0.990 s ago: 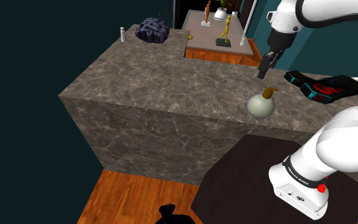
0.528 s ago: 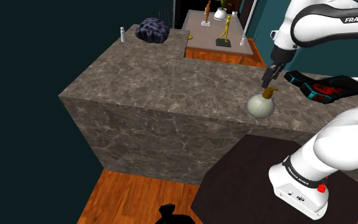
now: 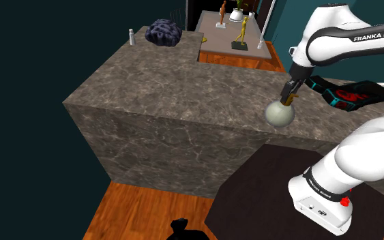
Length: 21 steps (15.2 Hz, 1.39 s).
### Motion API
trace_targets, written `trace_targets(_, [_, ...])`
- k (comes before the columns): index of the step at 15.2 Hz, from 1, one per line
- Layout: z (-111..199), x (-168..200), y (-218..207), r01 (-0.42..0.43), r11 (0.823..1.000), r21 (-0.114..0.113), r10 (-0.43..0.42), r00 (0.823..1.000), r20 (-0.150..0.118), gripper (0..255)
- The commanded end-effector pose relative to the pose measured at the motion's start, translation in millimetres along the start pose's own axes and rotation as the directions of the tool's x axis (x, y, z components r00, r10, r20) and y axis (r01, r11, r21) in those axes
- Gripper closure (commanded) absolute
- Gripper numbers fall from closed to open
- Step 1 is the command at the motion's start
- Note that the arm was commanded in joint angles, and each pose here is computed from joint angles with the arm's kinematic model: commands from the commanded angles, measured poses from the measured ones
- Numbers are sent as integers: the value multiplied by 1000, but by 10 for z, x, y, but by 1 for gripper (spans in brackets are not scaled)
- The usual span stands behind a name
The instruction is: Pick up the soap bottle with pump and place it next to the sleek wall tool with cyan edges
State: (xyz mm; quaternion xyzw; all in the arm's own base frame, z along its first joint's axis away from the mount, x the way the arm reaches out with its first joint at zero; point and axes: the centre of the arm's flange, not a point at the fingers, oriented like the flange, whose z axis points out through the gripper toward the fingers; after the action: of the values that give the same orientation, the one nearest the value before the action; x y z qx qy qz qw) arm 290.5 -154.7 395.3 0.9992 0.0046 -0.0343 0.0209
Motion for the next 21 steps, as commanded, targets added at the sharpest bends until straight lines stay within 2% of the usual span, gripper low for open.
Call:
trace_targets(1, [106,3,11,0,1000,0,0,1000,0,0])
trace_targets(10, [136,3,11,0,1000,0,0,1000,0,0])
trace_targets(11, [136,3,11,0,1000,0,0,1000,0,255])
trace_targets(21, [84,-1,13,0,1000,0,0,1000,0,255])
